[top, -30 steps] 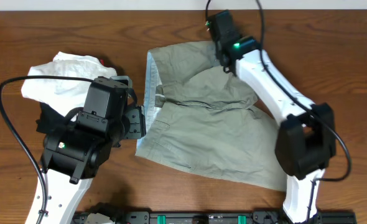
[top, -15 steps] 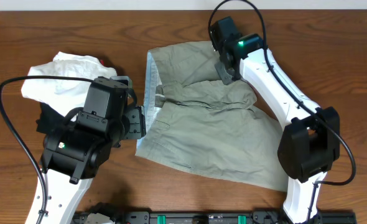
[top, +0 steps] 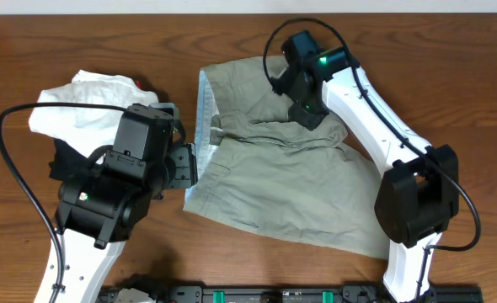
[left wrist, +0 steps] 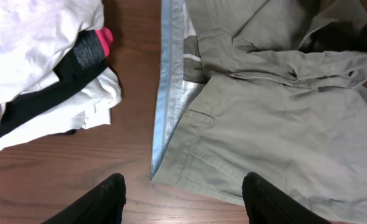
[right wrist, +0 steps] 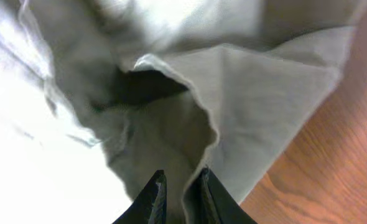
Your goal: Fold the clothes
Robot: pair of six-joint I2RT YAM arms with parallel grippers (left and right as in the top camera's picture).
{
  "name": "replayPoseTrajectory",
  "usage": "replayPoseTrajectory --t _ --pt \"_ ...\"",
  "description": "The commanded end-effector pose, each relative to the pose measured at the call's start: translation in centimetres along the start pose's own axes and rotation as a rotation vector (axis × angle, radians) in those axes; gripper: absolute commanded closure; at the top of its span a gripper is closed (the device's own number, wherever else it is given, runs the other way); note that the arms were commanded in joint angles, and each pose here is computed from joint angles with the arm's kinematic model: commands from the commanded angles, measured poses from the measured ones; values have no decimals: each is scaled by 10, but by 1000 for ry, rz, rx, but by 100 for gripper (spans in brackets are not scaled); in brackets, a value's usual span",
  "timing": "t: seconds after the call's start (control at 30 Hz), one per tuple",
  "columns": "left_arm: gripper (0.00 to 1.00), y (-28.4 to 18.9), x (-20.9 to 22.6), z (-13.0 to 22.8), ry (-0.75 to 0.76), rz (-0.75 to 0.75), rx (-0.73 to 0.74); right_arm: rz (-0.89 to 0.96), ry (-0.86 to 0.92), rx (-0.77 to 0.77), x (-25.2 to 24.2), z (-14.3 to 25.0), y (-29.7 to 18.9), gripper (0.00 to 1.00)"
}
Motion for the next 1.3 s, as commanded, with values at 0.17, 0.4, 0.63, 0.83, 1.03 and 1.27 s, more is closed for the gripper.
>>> replayPoseTrajectory --t 0.17,0.4,0.63,0.83,1.03,1.27 --pt "37 -4 1 -3 12 -6 -16 -39 -141 -9 10 -2 -3 57" --pt "37 -4 2 -1 12 -11 -5 54 -125 -129 -2 -23 -3 37" --pt "37 -4 2 -1 13 -13 -2 120 -90 -210 -16 -37 3 40" --pt "37 -4 2 -1 12 -13 -2 96 -121 -155 -14 -38 26 51" --pt "37 -4 2 -1 13 -13 -2 116 -193 -24 -9 -34 50 50" --pt "37 -4 2 -1 13 -13 -3 112 -183 -138 -12 -49 51 60"
Point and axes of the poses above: each gripper's point midway between its finger pads, its own y axis out along the fingers, its own x axis along the line the jaws close on, z = x × y, the point moved 9 cm from there along -y, back along the fingers, and after that the axes turned 8 degrees about -y, right-handed, at the moved point
